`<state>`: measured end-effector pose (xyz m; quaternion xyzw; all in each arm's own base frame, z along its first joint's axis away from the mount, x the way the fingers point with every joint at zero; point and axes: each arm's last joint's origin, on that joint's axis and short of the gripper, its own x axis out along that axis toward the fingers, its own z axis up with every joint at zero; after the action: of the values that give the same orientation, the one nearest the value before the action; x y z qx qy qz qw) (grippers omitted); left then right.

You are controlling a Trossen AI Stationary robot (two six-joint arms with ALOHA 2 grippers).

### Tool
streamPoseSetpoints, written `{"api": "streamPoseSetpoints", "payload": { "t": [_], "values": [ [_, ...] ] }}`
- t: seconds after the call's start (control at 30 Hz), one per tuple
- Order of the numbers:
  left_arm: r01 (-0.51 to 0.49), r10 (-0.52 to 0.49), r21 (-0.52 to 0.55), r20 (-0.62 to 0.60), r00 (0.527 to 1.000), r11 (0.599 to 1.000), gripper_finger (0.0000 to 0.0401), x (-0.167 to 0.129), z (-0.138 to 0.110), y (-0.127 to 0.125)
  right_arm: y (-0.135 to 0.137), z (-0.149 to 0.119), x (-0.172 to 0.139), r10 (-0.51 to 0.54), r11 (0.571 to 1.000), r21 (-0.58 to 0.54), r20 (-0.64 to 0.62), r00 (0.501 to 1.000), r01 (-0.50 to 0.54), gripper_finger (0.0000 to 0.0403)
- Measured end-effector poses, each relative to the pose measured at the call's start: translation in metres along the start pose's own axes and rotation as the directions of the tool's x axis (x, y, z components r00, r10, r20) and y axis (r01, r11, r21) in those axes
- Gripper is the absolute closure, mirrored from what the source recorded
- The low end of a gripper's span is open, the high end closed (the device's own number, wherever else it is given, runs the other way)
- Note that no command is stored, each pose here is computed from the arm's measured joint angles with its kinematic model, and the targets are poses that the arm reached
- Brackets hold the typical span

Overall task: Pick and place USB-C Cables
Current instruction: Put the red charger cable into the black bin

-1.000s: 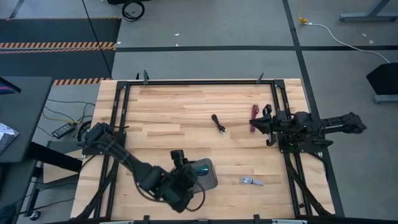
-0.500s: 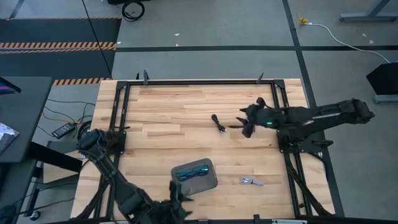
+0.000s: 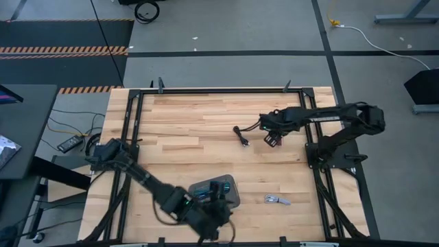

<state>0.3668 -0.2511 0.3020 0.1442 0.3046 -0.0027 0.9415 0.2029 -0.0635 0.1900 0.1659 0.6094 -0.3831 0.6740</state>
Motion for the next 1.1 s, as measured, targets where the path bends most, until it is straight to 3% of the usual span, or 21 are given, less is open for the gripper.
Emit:
{"api": "streamPoseSetpoints", "payload": {
  "t": [0.17, 0.37, 0.57, 0.8, 0.93, 1.1],
  "values": [
    [-0.002, 0.001, -0.015, -0.056, 0.998, 1.0, 0.0253, 0.033, -0.006, 0.016, -0.004, 0.005, 0.013, -0.001, 0.999, 0.049, -0.084, 0.996, 0.005, 0.0203],
    [-0.017, 0.022, 0.069, -0.062, 0.998, 0.997, 0.0259, 0.07, -0.016, 0.019, -0.009, 0.007, 0.019, 0.049, 0.99, 0.142, -0.149, 0.988, -0.027, 0.0203],
    [-0.002, 0.016, 0.108, -0.131, 0.991, 0.994, 0.0259, 0.069, -0.022, 0.022, -0.009, 0.011, 0.024, 0.085, 0.971, 0.234, -0.166, 0.982, -0.045, 0.0203],
    [0.006, 0.011, 0.24, -0.068, 0.998, 0.971, 0.026, 0.066, -0.01, 0.024, -0.002, 0.01, 0.042, 0.11, 0.954, 0.299, -0.251, 0.962, -0.031, 0.0203],
    [0.0, 0.012, 0.246, -0.045, 0.999, 0.969, 0.026, 0.059, 0.002, 0.028, 0.003, 0.01, 0.055, 0.089, 0.952, 0.305, -0.299, 0.95, 0.007, 0.0203],
    [0.022, 0.0, 0.286, -0.077, 0.997, 0.958, 0.026, 0.053, -0.001, 0.022, 0.005, 0.011, 0.061, 0.063, 0.964, 0.265, -0.315, 0.947, 0.024, 0.0218]
  ]
}}
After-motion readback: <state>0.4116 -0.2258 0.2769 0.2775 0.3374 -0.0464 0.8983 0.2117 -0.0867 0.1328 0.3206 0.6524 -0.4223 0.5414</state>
